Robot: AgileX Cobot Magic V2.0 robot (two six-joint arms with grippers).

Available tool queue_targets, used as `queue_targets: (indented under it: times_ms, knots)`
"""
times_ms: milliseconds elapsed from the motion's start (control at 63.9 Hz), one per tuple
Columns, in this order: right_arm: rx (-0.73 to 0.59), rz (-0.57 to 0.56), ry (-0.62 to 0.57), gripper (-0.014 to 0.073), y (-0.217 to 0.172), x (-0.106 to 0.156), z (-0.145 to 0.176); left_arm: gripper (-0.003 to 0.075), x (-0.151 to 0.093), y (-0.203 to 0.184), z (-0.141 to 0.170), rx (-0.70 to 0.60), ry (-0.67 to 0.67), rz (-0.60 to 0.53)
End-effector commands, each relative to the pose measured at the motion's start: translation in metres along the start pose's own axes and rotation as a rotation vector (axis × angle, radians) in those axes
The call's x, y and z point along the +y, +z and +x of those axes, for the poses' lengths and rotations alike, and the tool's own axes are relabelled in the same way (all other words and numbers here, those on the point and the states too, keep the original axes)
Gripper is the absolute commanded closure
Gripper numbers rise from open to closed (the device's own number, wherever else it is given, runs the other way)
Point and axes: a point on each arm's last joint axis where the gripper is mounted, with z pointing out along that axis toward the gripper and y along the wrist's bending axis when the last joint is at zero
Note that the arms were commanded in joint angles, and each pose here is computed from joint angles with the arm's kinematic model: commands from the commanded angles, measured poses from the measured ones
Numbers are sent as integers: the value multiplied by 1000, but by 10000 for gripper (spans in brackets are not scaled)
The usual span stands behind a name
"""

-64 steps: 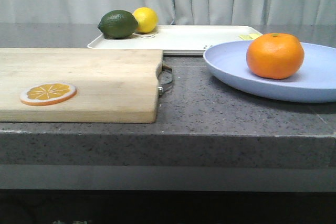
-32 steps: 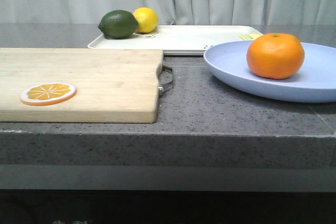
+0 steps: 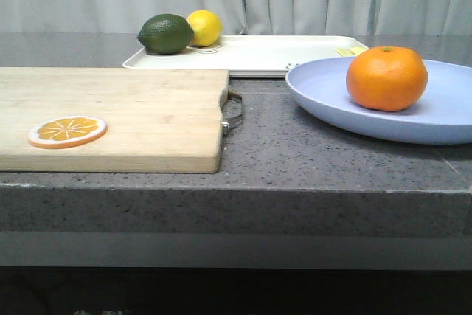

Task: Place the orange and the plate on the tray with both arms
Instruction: 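Reach the right gripper to the blue plate's rim and grip it, then move the plate with the right gripper onto the white tray farther away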

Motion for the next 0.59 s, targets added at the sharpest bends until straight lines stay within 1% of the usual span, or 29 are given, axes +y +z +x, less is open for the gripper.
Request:
queue_targets:
  times_ms: [0,172,250,313,344,360,454,532,579]
  knots:
    - [-54,-69,33,-58,-1,6,-13,90,0,-4,-13,-93,-13,4]
    - [5,-89,73,-56,14,1,-14,90,0,-4,-13,-93,-13,4]
    - [26,-91,79,-24,17,0,-14,90,0,-4,-13,-93,-13,4]
    - [29,-91,80,48,18,-1,-14,90,0,-4,-13,-95,-13,4]
    - [27,-91,80,125,18,-1,-14,90,0,-4,-13,-95,-13,4]
    - [27,-91,81,137,18,-1,-14,90,0,-4,-13,-95,-13,4]
    - [25,-97,85,286,18,0,-14,90,0,-4,-13,-95,-13,4]
    - [23,-103,90,391,17,0,-15,90,0,-4,-13,-95,-13,4]
    - [20,-102,90,431,17,0,-15,90,0,-4,-13,-95,-13,4]
